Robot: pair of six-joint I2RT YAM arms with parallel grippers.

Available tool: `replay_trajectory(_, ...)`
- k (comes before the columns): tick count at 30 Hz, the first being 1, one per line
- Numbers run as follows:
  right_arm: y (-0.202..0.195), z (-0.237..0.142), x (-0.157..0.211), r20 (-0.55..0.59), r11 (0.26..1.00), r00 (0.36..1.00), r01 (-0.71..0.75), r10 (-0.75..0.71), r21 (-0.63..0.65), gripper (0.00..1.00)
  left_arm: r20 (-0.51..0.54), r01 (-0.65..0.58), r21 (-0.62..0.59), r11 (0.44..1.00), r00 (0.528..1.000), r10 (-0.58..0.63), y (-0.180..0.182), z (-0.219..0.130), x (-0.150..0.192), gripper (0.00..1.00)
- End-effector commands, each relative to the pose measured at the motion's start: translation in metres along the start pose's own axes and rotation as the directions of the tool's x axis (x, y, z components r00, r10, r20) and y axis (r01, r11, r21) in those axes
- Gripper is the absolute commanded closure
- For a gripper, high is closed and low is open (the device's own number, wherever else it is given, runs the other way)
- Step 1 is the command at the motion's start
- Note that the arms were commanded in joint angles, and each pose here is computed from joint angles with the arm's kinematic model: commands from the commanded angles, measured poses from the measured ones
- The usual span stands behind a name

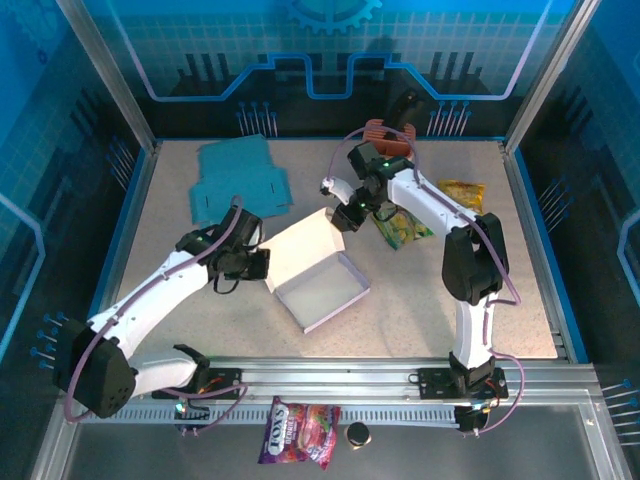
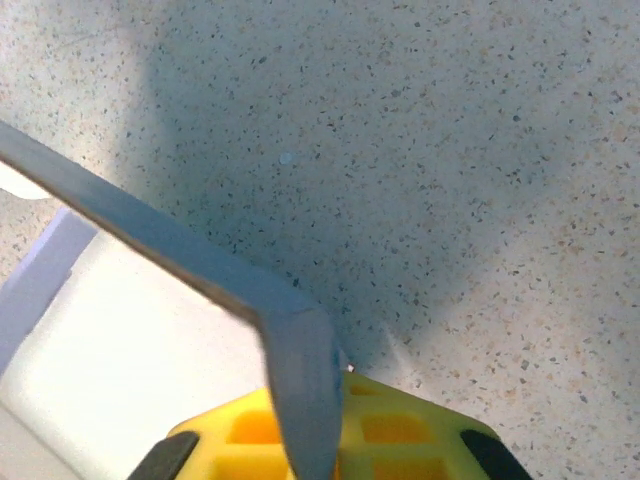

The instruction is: Fold the paper box

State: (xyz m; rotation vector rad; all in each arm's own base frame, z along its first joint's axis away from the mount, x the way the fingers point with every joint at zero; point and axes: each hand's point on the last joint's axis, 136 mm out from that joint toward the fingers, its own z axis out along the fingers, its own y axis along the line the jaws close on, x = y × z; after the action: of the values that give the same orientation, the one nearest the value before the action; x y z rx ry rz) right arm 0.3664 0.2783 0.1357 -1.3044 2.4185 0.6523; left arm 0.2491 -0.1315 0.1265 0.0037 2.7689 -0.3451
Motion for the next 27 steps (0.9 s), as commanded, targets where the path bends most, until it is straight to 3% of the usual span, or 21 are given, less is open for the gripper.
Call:
replay_trajectory(1,0.001,-0.011,-0.007,0.036,0.998,0.999,0.003,-0.006,0.068,0.97,0.037,-0.012,-0.018,1.0,0.999,0.012,-0.002,-0.004,-0.012,1.0)
replay_trajectory(8,-0.011,-0.03,-0.016,0.155,0.97,0.986,-0.093,0.059,0.226,1.0,0.13,0.007,-0.06,0.998,0.992,0.0,-0.001,-0.011,-0.042,1.0)
replay_trajectory(14,-0.033,-0.046,-0.021,0.342,0.886,0.927,-0.284,0.155,0.366,1.0,0.244,0.045,-0.037,0.998,0.969,-0.035,-0.009,-0.012,-0.099,1.0)
replay_trajectory(19,-0.047,-0.055,-0.036,0.507,0.822,0.839,-0.424,0.197,0.381,1.0,0.314,0.047,-0.016,0.999,0.949,-0.039,-0.016,0.005,-0.15,1.0)
replay_trajectory(27,-0.056,-0.038,-0.044,0.592,0.746,0.774,-0.528,0.226,0.406,1.0,0.362,0.031,0.022,0.999,0.931,-0.037,-0.03,0.031,-0.193,1.0)
